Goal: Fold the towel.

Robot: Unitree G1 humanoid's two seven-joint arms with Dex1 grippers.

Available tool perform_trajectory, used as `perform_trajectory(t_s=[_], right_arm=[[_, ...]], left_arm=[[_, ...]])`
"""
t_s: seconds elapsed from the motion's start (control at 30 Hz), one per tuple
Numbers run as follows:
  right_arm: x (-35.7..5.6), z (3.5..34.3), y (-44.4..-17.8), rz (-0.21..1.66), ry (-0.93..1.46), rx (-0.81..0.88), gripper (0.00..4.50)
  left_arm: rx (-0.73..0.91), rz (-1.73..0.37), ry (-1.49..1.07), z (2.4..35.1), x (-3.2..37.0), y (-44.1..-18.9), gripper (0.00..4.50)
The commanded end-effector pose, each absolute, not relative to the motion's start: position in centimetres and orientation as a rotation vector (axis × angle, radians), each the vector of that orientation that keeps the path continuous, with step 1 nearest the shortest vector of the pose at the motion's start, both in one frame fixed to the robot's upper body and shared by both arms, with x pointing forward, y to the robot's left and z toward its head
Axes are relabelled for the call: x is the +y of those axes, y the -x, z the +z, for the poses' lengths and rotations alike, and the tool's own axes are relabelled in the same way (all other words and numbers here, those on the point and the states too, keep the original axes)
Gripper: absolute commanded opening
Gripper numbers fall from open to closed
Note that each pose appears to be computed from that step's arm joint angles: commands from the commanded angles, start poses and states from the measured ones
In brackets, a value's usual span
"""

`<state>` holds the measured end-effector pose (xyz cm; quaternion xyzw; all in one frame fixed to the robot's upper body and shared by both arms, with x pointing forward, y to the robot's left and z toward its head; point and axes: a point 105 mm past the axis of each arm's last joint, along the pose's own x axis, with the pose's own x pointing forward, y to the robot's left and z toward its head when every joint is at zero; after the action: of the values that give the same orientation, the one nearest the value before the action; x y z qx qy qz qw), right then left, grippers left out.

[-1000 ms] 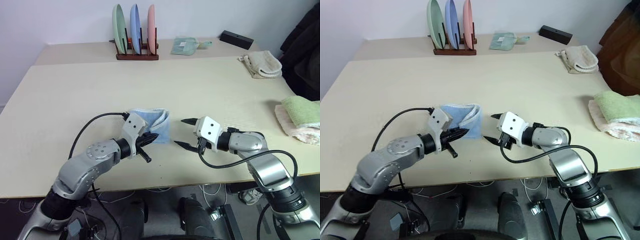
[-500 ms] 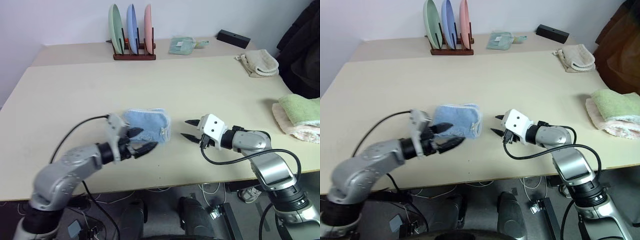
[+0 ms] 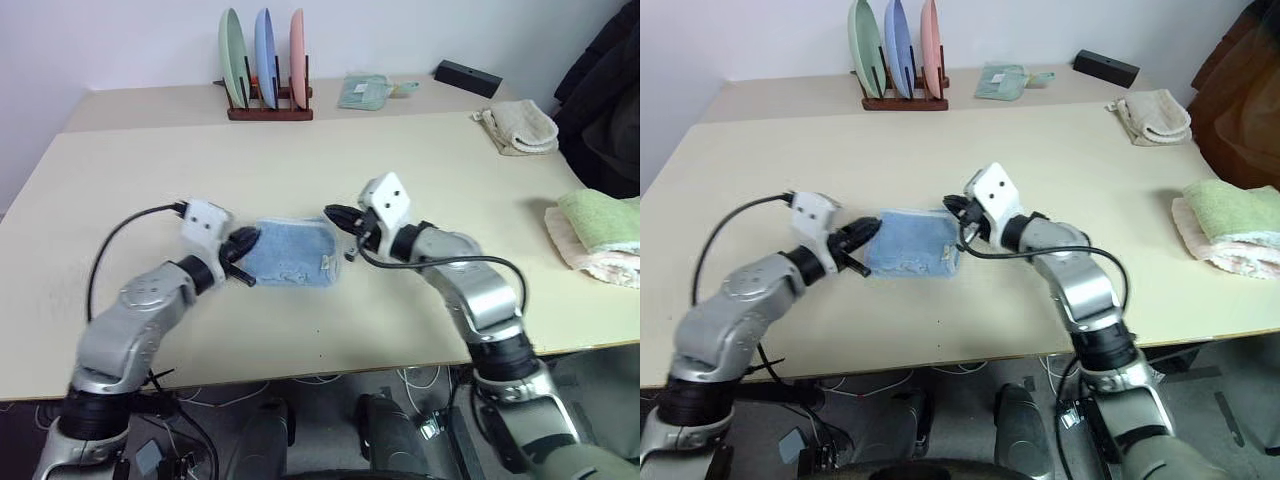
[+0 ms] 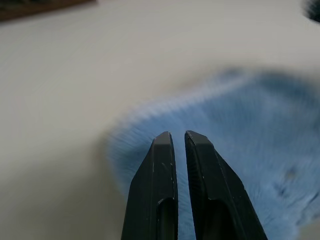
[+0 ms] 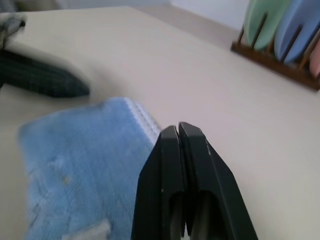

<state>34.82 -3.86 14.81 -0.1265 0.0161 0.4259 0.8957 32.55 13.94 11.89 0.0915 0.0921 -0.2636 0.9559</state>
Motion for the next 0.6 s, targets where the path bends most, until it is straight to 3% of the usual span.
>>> perform_trajectory(t_s=[0.03,0.2,0.4,0.5,0.6], right_arm=[[-3.6,11.3,-34.8,0.89,0.322,0.117,0.0],[-4.4,7.6,-34.9,0.865,0.4,0.212,0.0],[-4.8,11.6,-34.7,0.871,0.304,0.075,0.0],[-5.8,14.2,-33.7,0.914,0.184,0.056,0.85],[-7.4,15.7,-33.3,0.898,0.063,0.105,2.37]], left_arm=[[0.221,-0.48,-0.233,10.0,14.5,-33.5,0.4],[0.253,-0.492,-0.251,7.9,14.4,-33.5,0.4],[0.134,-0.498,-0.126,10.3,15.0,-32.7,0.4],[0.05,-0.51,-0.09,12.6,16.2,-31.5,0.35],[0.036,-0.536,-0.105,13.7,17.9,-29.7,0.35]])
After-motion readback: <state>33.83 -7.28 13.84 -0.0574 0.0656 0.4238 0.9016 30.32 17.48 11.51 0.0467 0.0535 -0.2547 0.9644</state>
